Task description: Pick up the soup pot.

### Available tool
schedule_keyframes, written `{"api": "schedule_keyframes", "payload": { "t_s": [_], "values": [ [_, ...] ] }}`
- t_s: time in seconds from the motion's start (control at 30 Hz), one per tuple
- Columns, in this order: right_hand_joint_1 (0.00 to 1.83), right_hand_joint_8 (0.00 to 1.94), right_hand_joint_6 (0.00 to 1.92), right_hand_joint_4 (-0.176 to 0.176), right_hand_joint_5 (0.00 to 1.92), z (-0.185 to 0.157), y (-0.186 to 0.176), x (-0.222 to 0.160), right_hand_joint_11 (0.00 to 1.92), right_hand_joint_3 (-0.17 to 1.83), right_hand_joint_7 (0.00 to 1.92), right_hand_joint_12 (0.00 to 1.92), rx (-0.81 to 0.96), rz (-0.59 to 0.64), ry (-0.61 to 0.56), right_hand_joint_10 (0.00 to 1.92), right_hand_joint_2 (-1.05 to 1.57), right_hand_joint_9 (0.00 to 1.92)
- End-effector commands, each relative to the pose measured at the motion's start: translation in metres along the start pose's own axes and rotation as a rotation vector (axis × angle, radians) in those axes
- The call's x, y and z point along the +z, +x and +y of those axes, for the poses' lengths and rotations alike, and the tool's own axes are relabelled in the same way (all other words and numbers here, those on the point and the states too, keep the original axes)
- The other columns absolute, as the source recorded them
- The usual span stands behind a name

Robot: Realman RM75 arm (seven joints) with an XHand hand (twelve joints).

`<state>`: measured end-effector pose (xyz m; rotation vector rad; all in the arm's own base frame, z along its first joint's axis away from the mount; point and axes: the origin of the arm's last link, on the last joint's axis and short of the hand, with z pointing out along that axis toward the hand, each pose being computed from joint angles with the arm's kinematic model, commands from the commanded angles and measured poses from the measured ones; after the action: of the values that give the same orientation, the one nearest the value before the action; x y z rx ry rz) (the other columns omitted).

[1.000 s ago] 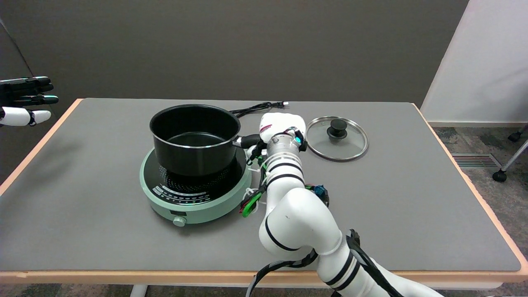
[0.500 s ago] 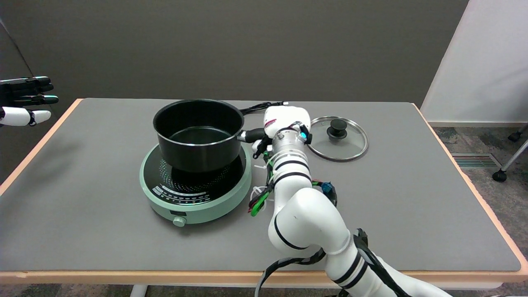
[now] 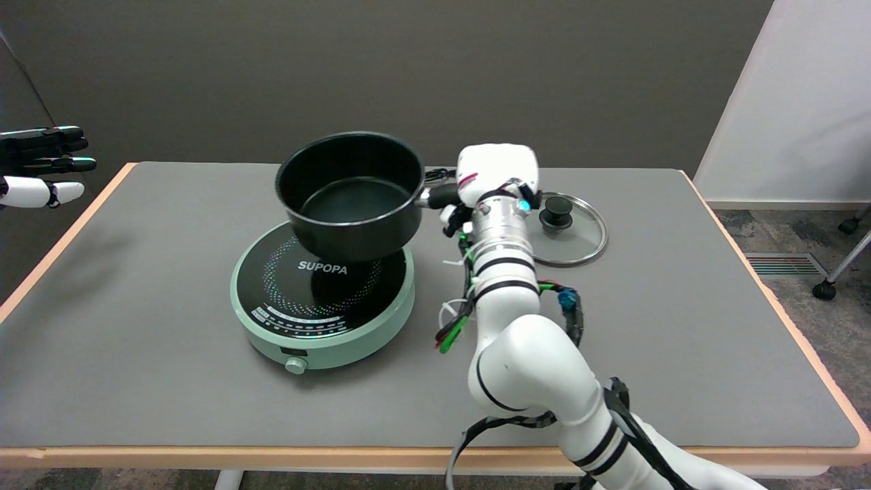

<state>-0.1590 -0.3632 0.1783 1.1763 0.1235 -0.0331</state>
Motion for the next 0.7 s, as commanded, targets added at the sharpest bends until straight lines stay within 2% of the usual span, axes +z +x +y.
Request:
{"api": "schedule_keyframes", "payload": {
  "t_s": [0.03, 0.3, 0.5, 0.7],
  "values": [
    [0.88, 1.91, 1.91, -0.043, 1.91, 0.066, 0.016, -0.006, 1.91, 0.93, 1.91, 1.91, -0.115, 0.189, -0.123, 1.91, 1.27, 1.91],
    [0.92, 1.92, 1.92, -0.053, 1.92, 0.092, 0.008, -0.018, 1.92, 1.03, 1.92, 1.92, -0.203, 0.206, -0.215, 1.92, 1.22, 1.92],
    [0.94, 1.92, 1.92, -0.036, 1.92, 0.113, -0.004, -0.017, 1.92, 1.15, 1.92, 1.92, -0.269, 0.195, -0.257, 1.92, 1.19, 1.92],
    [0.95, 1.92, 1.92, -0.027, 1.92, 0.147, -0.021, -0.008, 1.92, 1.21, 1.92, 1.92, -0.123, 0.148, -0.299, 1.92, 1.16, 1.92]
  ]
}}
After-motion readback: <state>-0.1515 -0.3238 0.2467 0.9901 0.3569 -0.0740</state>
